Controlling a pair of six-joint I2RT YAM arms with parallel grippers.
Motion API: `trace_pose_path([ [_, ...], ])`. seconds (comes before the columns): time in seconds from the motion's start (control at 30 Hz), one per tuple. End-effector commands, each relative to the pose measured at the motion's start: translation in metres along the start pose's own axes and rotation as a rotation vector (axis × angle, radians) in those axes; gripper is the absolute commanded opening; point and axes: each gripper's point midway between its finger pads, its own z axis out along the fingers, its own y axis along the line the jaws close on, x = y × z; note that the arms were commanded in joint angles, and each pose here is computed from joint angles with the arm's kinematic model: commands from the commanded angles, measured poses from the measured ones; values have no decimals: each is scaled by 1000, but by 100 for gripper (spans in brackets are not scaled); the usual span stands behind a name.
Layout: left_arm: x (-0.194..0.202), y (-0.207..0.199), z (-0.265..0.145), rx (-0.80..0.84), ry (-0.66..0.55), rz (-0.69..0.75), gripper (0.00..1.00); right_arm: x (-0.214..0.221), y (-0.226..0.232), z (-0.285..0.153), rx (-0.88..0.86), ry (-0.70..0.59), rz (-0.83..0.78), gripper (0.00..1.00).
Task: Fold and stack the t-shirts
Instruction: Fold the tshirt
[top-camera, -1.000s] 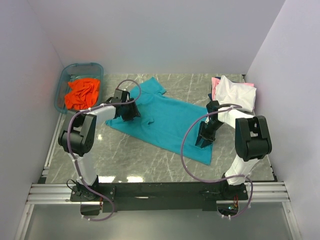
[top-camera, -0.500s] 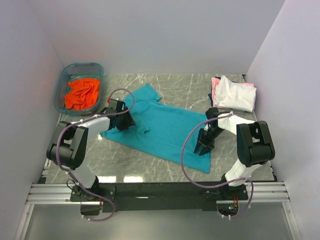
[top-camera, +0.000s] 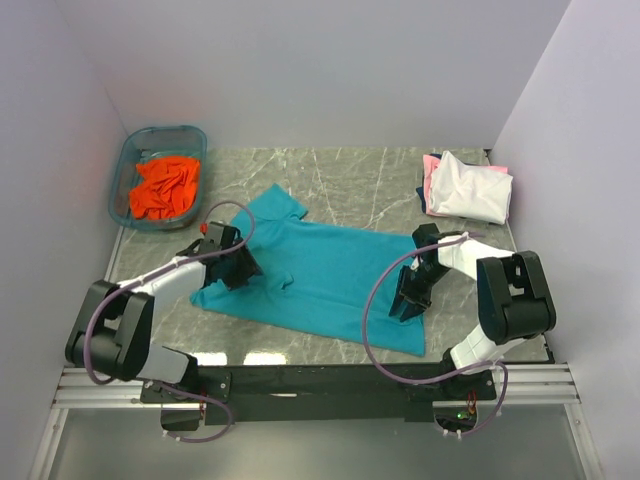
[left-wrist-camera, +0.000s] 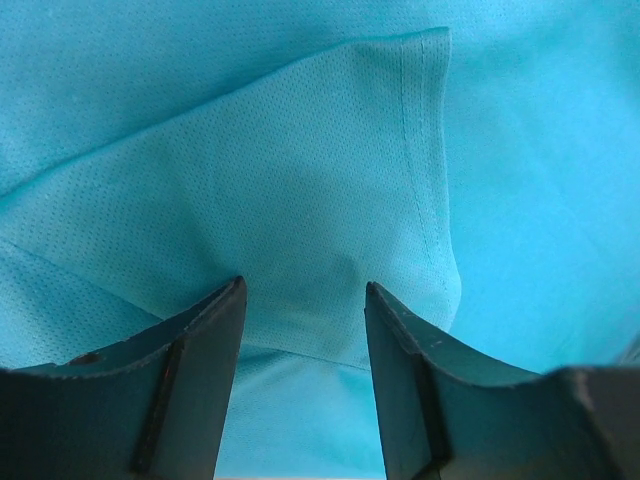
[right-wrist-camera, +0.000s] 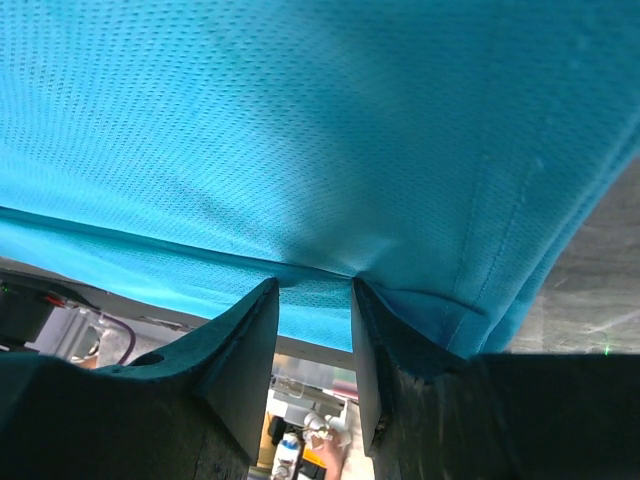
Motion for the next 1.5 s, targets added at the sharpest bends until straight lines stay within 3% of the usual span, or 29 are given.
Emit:
trace_pose_path([
  [0.0, 18, 29, -9, -99, 29, -31, 58, -4, -28, 9, 137, -60, -21, 43],
  [0.93, 43, 47, -52, -84, 16, -63, 59, 14, -40, 7, 168, -72, 52, 43],
  [1.17, 16, 23, -76, -29, -68, -49, 60, -5, -24, -17, 152, -146, 23, 44],
  [1.47, -38, -26, -88, 46, -199, -12, 62, -64, 1, -83, 182, -366, -20, 45],
])
